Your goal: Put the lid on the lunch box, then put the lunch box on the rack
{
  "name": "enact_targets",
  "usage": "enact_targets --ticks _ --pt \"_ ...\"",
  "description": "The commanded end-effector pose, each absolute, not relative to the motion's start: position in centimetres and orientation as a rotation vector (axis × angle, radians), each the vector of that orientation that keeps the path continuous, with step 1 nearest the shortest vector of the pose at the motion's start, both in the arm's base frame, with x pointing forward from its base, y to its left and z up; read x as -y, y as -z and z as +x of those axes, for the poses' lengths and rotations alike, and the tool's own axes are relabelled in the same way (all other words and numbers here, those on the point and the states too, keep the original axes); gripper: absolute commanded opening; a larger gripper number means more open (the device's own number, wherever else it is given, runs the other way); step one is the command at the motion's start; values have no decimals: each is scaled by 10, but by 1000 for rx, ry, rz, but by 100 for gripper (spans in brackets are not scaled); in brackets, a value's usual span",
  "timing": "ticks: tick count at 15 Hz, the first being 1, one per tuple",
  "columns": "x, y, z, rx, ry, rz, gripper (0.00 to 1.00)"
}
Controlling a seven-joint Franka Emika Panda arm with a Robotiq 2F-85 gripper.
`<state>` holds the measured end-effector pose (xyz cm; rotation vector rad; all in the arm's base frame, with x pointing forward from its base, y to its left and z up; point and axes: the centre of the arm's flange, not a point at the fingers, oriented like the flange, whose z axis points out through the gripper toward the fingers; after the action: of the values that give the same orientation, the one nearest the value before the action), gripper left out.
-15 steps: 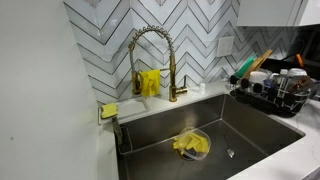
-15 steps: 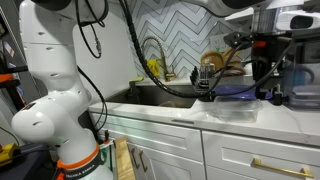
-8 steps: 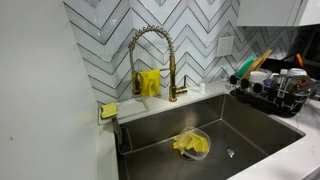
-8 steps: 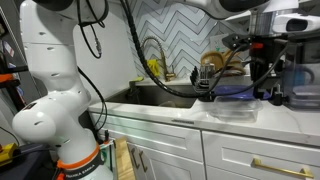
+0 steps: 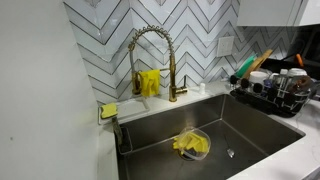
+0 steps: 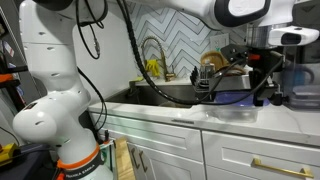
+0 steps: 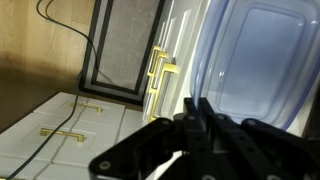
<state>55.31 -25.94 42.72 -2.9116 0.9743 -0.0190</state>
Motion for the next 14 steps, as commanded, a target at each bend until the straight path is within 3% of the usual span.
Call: enact_targets --ticks 1,14 --pt "249 -421 535 -996 72 -2904 2" --pt "237 -416 530 -946 137 -2917 2"
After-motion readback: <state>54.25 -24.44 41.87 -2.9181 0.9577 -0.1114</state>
